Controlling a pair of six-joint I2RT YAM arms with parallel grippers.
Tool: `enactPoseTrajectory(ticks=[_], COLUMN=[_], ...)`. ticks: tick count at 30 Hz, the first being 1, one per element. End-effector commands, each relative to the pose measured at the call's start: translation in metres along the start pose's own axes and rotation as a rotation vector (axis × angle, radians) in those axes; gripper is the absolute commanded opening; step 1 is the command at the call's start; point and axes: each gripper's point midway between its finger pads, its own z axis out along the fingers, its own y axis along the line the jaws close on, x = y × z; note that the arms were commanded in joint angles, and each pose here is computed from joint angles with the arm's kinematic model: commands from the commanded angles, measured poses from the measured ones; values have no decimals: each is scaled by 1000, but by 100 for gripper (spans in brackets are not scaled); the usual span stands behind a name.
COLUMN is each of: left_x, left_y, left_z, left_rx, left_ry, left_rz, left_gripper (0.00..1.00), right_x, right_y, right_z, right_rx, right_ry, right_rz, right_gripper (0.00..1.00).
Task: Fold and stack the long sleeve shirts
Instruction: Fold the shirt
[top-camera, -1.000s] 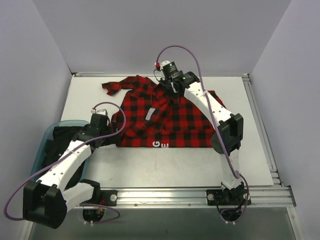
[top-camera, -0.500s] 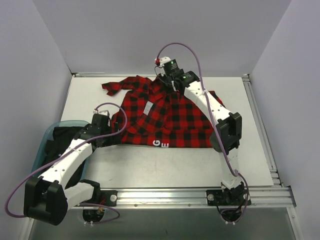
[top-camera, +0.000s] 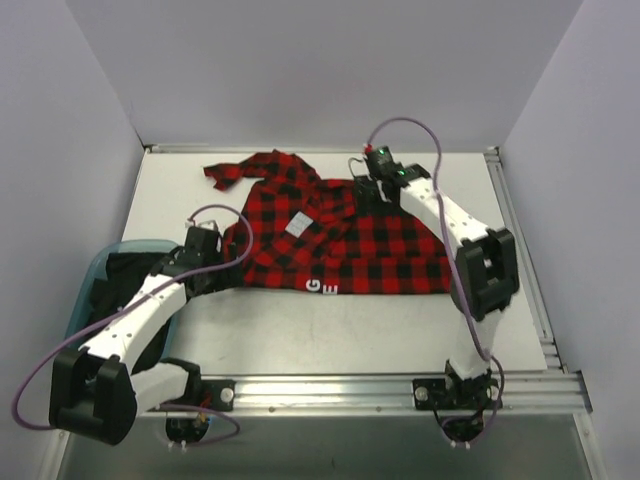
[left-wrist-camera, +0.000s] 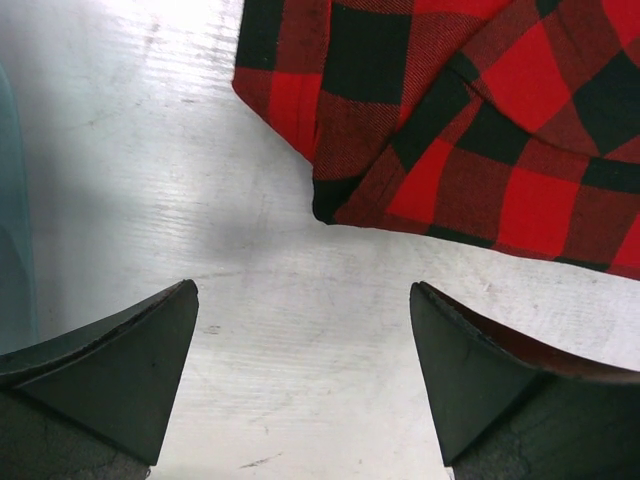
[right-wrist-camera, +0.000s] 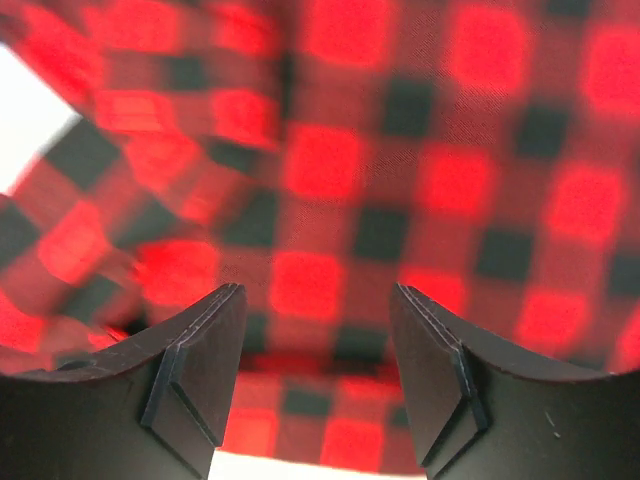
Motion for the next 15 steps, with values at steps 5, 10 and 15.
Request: enactPoseTrajectory(ticks=[5, 10, 15], left_x=[9, 13, 9], left_y=[-26, -43, -50], left_z=[8, 22, 33], left_rx=[85, 134, 133], left_ry=[53, 54, 42], left_rz=[-238, -340, -410], left_gripper=[93, 88, 80], right_x=[85, 132, 162], right_y=[-57, -83, -93], right_z=[-75, -88, -84], right_rx=[-59, -88, -131], right_ry=[21, -30, -46], right_rz=[501, 702, 834], right_gripper=[58, 56, 54])
